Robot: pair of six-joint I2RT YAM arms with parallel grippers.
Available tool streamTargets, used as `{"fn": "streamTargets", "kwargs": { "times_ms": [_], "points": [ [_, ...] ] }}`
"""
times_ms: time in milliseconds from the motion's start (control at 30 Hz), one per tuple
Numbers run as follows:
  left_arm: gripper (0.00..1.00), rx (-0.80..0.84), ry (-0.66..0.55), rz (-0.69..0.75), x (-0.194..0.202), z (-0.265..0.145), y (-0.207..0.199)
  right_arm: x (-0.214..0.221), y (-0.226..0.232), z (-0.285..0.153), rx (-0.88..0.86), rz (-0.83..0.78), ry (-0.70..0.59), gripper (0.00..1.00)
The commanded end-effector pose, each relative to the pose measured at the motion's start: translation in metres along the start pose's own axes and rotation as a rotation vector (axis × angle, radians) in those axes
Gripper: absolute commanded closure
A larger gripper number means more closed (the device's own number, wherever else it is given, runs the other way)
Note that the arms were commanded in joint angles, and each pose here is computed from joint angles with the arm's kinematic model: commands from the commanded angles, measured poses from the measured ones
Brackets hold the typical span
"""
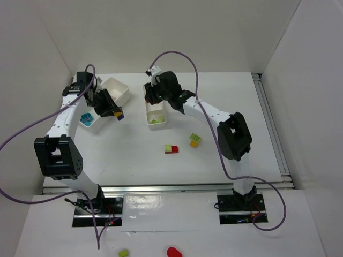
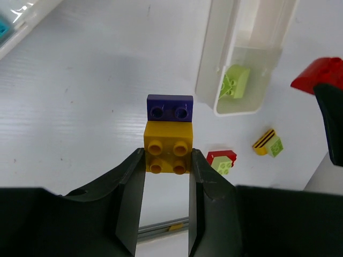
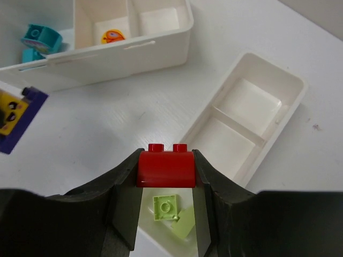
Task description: Sort the legos into containers by color
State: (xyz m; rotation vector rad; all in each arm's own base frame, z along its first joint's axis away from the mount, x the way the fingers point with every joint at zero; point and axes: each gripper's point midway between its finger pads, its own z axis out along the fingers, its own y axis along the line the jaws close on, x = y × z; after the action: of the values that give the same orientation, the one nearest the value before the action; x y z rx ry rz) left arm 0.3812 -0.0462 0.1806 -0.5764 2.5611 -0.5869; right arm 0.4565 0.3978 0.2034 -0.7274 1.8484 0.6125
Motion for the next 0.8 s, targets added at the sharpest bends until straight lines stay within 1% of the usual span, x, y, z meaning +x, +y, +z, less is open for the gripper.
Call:
{"fn": "streamTargets", "kwargs": {
  "times_ms": [0,33,67,200,267,333,367,433,467,567,600,667,700,767],
  "points": [
    [1.0,-0.019,-0.103,0.0,-0.011,-0.02,-0.003,-0.015,-0.01,0.008,0.031,0.043,0.003,0.84],
    [1.0,-0.046,-0.118,-0.014,-0.014,-0.02,0.002,-0.006,-0.015,0.016,0.053,0.045,0.018,0.84],
    [1.0,-0.061,-0.126,-0.014,-0.015,-0.02,0.004,-0.012,-0.016,0.019,0.053,0.043,0.004,0.84],
    [1.0,-0.087,-0.162,-0.02,-0.021,-0.024,0.007,-0.003,-0.032,0.032,0.083,0.063,0.015,0.84],
    [1.0,-0.094,-0.168,-0.02,-0.024,-0.023,0.008,0.009,-0.04,0.039,0.094,0.082,0.033,0.84],
    [1.0,-0.1,-0.158,-0.023,-0.024,-0.019,0.01,0.008,-0.045,0.043,0.093,0.099,0.027,0.84],
    [1.0,-0.103,-0.15,-0.035,-0.023,-0.016,0.011,0.016,-0.046,0.049,0.094,0.101,0.041,0.84],
    [1.0,-0.105,-0.148,-0.036,-0.025,-0.014,0.011,0.013,-0.047,0.054,0.094,0.109,0.03,0.84],
    [1.0,-0.105,-0.148,-0.036,-0.025,-0.014,0.011,0.023,-0.054,0.058,0.103,0.125,0.051,0.83],
    [1.0,-0.096,-0.143,-0.035,-0.026,-0.012,0.009,0.028,-0.054,0.06,0.104,0.128,0.065,0.83],
    [1.0,-0.097,-0.142,-0.036,-0.028,-0.01,0.009,0.028,-0.054,0.06,0.104,0.128,0.065,0.82],
    [1.0,-0.08,-0.122,-0.028,-0.026,-0.007,0.007,0.041,-0.054,0.06,0.106,0.132,0.092,0.8],
    [1.0,-0.072,-0.138,-0.023,-0.03,-0.009,0.004,0.047,-0.055,0.063,0.107,0.134,0.102,0.79],
    [1.0,-0.066,-0.124,-0.025,-0.029,-0.006,0.004,0.054,-0.059,0.065,0.129,0.134,0.113,0.75]
  ]
}}
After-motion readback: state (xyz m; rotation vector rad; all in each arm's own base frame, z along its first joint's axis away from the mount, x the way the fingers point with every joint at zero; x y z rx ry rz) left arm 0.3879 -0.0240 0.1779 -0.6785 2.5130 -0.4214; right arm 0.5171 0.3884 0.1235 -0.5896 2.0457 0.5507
